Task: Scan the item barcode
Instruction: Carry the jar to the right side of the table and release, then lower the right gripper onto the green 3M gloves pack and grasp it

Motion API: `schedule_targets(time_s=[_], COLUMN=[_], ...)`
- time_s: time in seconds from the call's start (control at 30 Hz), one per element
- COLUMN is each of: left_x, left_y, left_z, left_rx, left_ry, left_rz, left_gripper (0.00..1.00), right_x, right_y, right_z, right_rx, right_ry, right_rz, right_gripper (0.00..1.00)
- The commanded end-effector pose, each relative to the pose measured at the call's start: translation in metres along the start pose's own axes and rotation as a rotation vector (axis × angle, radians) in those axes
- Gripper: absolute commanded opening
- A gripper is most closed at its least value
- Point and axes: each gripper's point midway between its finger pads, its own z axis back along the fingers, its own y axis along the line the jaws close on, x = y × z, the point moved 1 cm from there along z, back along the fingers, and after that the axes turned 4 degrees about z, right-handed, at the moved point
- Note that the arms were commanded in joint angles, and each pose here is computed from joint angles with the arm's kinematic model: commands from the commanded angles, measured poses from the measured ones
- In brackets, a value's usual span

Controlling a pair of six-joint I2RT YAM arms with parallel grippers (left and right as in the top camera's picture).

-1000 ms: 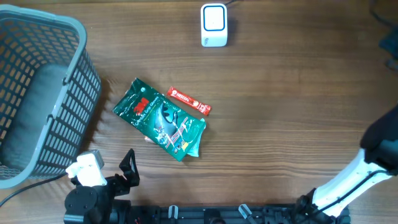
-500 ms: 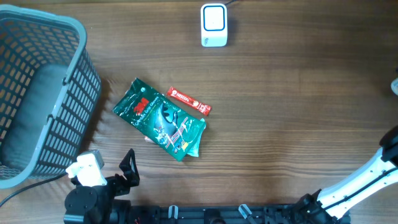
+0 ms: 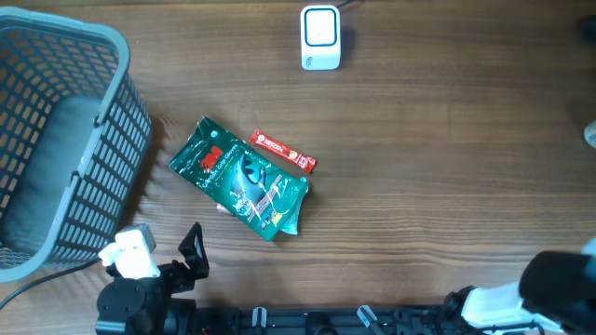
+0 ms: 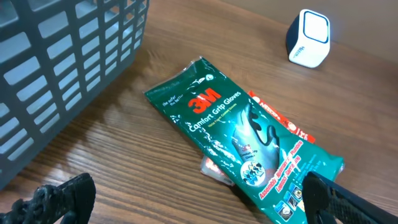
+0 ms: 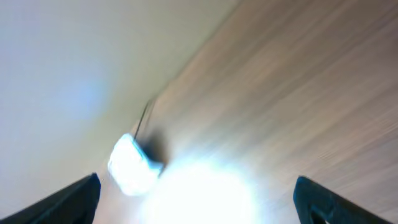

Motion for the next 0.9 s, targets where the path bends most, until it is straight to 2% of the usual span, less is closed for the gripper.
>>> schedule_targets(time_s=[0.0,0.07,0.13,0.17,0.27,0.4,0.5,0.87], left_x=[0.0,0.0,0.0,0.0,0.0,0.0,0.0,0.0], left_y=[0.002,0.002,0.002,0.002,0.002,0.002,0.002,0.002], left_z=[-0.001,-0.001,-0.001,-0.001,-0.001,-0.001,-0.001,-0.001], left_rx=[0.009,0.009,0.009,0.009,0.009,0.009,0.009,0.009], left_ry=[-0.004,-0.004,-0.004,-0.004,-0.004,-0.004,-0.004,-0.004], left_rz=[-0.016,-0.016,-0.016,-0.016,-0.016,-0.016,-0.016,-0.016], left_gripper=[1.0,1.0,1.0,1.0,1.0,1.0,1.0,1.0], right_x=[-0.093,-0.166,-0.221,-0.265,-0.344,-0.421,-0.451,-0.51], right_y=[0.071,0.117,0.134,0.146,0.162,0.153,0.15,0.164], right_z=[-0.055,-0.084,-0.102,-0.12,-0.154,-0.195,-0.201,-0.199], right_rx=[0.111,0.235,0.299,0.347,0.487,0.529,0.562,0.655], right_ry=[0.305,0.44,0.554,0.65,0.828,1.002,1.07,1.092], right_rz=[0.168,0.576,0.766,0.833,0.907,0.909,0.906,1.04], right_gripper=[1.0,1.0,1.0,1.0,1.0,1.0,0.99,0.99])
